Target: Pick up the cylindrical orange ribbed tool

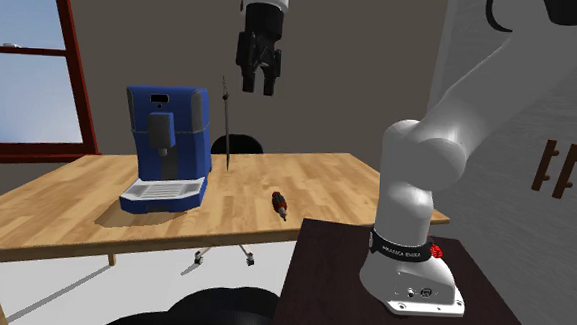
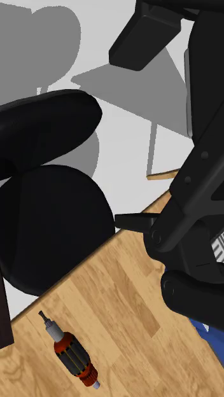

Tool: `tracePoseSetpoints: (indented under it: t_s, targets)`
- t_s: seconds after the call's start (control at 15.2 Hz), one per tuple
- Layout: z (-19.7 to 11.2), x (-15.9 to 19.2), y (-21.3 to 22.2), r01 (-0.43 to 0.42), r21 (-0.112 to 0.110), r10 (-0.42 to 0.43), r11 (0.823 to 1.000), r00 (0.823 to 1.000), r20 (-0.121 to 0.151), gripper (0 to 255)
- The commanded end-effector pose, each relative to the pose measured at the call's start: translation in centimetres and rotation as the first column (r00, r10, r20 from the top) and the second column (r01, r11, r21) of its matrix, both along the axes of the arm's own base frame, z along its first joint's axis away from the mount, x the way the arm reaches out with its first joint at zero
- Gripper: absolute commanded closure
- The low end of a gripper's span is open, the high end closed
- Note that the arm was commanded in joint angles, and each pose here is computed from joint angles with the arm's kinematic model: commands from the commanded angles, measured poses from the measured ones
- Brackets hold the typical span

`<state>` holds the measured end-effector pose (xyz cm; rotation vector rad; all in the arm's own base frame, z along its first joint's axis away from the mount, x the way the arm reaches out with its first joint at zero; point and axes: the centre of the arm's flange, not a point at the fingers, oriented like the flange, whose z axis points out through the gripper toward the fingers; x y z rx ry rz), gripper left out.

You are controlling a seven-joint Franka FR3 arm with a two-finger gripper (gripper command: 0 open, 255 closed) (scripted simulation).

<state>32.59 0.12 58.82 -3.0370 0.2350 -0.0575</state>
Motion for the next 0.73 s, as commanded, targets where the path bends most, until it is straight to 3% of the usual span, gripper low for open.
tracePoseSetpoints:
  t_s: [0.0, 0.66]
  targets:
    - [0.0, 0.0, 0.0, 0.0, 0.0, 0.0, 1.0, 1.0, 0.0, 0]
    - [-9.7, 0.8, -9.5, 0.144, 0.047, -0.145, 0.989, 0.989, 0.024, 0]
